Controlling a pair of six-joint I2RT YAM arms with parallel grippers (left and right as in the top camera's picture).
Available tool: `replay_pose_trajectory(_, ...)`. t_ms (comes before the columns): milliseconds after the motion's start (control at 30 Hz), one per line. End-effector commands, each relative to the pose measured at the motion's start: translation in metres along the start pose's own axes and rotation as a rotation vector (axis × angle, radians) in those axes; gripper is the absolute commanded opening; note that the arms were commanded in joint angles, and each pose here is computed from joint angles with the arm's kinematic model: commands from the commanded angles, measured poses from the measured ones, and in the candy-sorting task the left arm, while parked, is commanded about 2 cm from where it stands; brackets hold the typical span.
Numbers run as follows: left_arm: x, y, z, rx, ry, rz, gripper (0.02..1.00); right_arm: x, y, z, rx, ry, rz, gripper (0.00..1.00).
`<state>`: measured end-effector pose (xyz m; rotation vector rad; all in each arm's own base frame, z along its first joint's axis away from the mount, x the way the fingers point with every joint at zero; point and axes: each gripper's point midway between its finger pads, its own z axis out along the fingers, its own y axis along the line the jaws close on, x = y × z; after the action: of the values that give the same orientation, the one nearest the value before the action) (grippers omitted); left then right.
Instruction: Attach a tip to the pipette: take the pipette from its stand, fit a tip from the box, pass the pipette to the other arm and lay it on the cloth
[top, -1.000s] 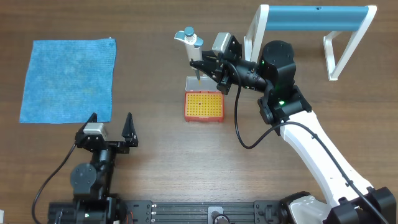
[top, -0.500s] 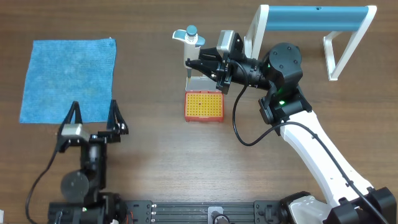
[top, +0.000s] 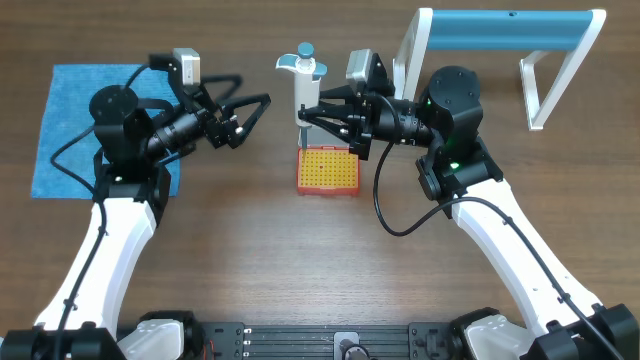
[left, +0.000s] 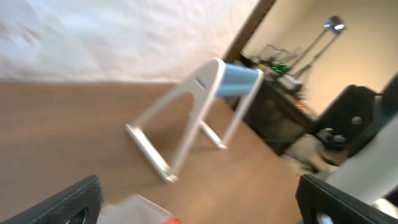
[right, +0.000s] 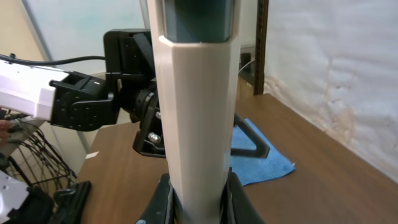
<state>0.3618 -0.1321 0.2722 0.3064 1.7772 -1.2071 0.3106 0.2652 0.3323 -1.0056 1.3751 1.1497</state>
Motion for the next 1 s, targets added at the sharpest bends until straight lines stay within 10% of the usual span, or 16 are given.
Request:
replay_pose_trajectory(33,0.002,-0.053,-0.006,0.278,0.101,0.013,0.996,-0.009,0.01,0.0,-0.041,-0.009,-0.005,0.075)
replay_pose_trajectory(200,-0.028,-0.097,-0.019,0.391,0.01,0.223,0.996,-0.007,0.017,0.0,-0.081,0.0,0.009,0.077)
replay_pose_trajectory(567,-0.007,-0.136,0.002,0.511,0.069,0.19,1.0,0.006,0.046,0.027,-0.178,0.026,0.031,0.075)
replay_pose_trajectory(1000,-0.012,-0.145,-0.003,0.536,0.031,0.28,0.325,0.013,0.045,0.028,-0.177,0.05,0.069,0.075)
